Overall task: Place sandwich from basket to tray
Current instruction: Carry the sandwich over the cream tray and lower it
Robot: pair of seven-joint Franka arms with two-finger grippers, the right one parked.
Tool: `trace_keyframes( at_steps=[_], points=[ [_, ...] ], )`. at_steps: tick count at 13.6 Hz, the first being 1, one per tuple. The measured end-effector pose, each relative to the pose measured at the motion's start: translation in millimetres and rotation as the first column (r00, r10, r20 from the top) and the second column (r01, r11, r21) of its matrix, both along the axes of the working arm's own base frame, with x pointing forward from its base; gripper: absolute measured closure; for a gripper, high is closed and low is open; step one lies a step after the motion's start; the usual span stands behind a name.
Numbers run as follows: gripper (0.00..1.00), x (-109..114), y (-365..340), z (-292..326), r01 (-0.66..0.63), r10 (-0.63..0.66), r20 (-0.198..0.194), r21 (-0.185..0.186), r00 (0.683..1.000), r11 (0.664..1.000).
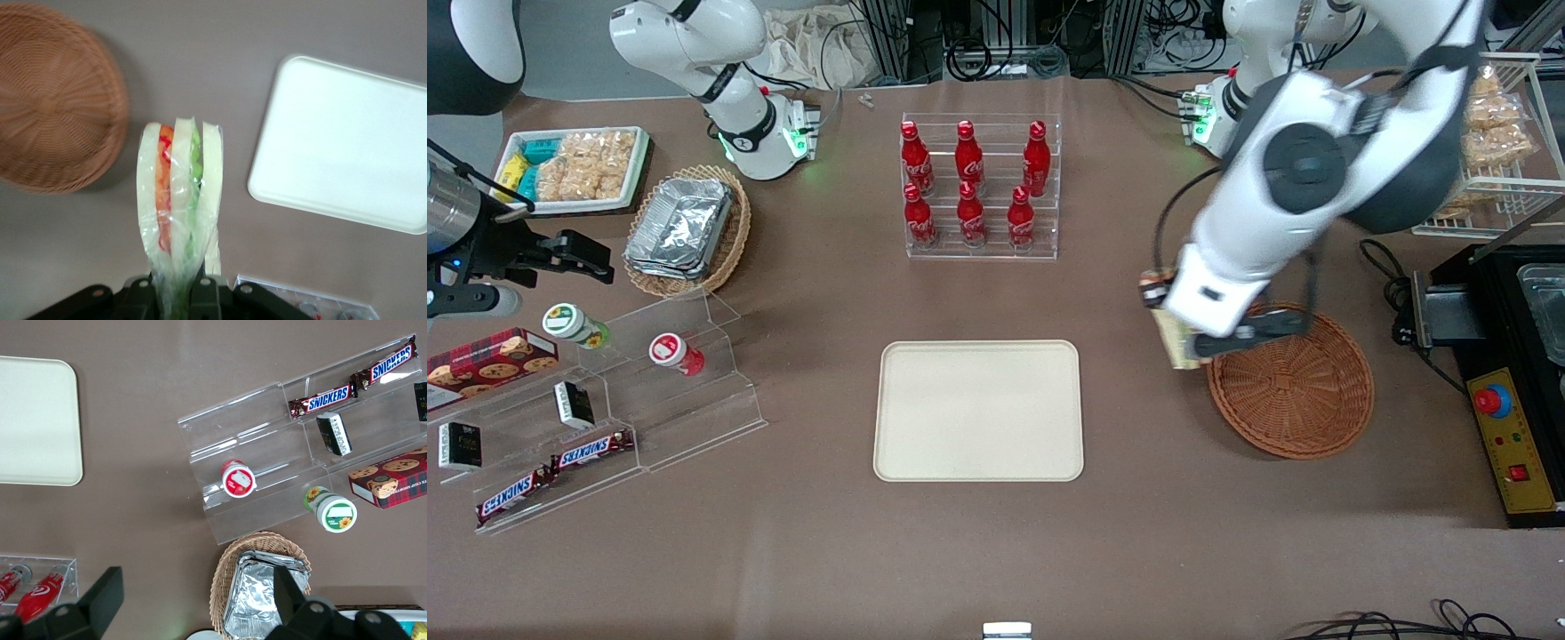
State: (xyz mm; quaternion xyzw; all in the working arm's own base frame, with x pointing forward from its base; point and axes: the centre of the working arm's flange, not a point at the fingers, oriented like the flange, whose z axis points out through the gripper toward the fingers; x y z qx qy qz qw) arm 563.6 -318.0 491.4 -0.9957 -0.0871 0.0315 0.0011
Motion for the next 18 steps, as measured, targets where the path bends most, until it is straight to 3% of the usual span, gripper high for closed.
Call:
trace_keyframes(
  at_steps=[2, 5, 8, 11, 14, 16, 18],
  points=[
    [0.84, -1.1, -48.1, -48.3, 0.081, -0.081, 0.007, -0.013, 0.997, 0.997],
    [0.85, 17.1, -84.1, -123.6, 0.152, -0.152, 0.033, -0.007, 0.988, 0.988],
    [0.85, 32.4, -95.3, -188.2, 0.181, -0.18, 0.047, -0.028, 0.983, 0.983],
    [0.85, 37.5, -100.8, -229.7, 0.223, -0.22, 0.083, -0.026, 0.972, 0.975],
    [0.85, 35.0, -107.2, -257.7, 0.283, -0.278, 0.081, -0.045, 0.957, 0.958],
    [0.81, 33.7, -110.6, -260.9, 0.289, -0.285, 0.081, -0.049, 0.955, 0.956],
    [0.65, 34.9, -111.7, -257.9, 0.288, -0.283, 0.085, -0.05, 0.955, 0.956]
  ],
)
